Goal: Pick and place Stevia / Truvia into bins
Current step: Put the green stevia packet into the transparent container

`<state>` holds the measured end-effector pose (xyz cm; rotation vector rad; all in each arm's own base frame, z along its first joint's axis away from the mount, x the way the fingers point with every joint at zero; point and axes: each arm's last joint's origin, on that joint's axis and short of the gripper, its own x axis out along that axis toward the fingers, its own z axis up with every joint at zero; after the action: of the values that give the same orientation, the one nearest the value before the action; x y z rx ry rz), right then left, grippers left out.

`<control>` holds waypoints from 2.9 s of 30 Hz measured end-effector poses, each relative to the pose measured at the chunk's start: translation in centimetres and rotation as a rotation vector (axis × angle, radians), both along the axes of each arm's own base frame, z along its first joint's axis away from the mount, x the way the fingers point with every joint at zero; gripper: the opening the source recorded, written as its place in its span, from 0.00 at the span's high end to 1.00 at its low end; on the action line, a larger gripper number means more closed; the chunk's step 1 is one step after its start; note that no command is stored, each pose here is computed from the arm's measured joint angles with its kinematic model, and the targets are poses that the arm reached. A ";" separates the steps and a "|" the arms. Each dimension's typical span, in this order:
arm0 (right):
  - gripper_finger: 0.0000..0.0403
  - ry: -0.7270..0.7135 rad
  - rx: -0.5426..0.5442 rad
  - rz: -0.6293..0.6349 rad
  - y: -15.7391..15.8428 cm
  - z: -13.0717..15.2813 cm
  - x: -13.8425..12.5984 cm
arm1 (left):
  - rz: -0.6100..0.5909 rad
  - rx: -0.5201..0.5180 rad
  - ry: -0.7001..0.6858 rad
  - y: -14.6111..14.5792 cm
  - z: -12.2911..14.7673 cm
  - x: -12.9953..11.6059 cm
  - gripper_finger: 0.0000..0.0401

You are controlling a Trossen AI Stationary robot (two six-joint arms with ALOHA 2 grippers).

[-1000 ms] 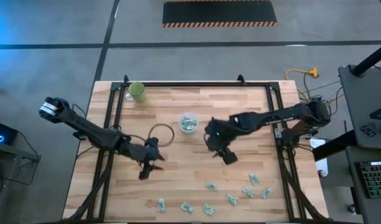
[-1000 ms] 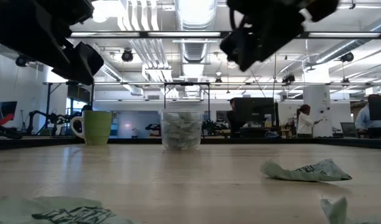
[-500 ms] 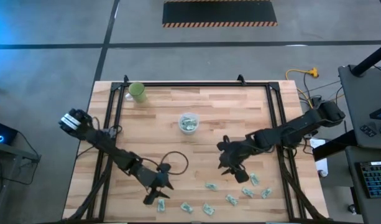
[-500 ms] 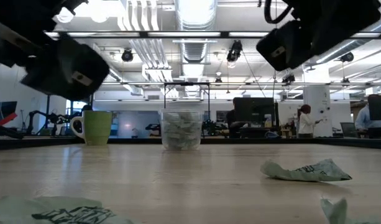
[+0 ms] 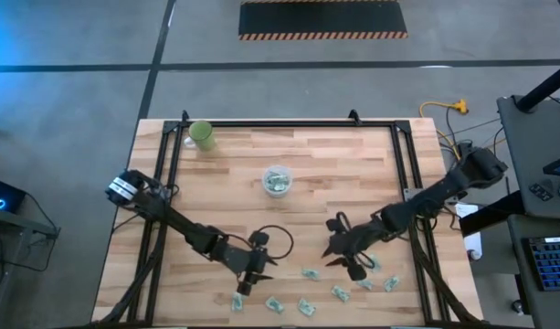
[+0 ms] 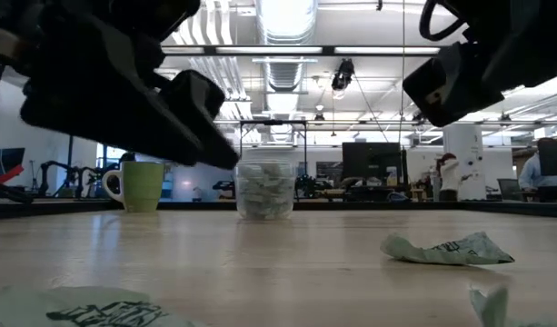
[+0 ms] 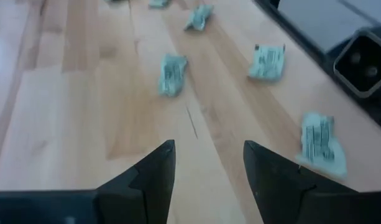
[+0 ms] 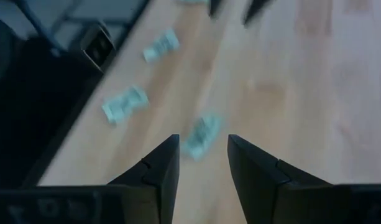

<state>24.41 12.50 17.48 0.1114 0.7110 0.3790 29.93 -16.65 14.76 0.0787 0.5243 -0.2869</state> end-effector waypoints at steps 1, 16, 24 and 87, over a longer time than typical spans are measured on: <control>0.68 -0.036 0.014 0.006 0.2 -0.3 0.0 | 0.000 0.004 0.009 0.1 0.0 -0.3 0.57; 0.68 -0.005 -0.015 0.042 2.6 -6.0 2.6 | 0.091 -0.053 0.100 1.2 2.8 -2.5 0.57; 0.70 0.055 -0.046 0.043 2.8 -7.7 2.9 | 0.122 -0.020 0.108 1.5 3.2 -3.0 0.57; 0.94 -0.017 -0.115 0.070 3.3 -7.8 4.9 | 0.161 -0.019 0.173 2.1 1.2 -4.0 0.57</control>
<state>29.28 15.78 9.67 -0.0260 0.7196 0.4047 25.96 -14.53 16.00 -0.0072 0.6959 -0.1422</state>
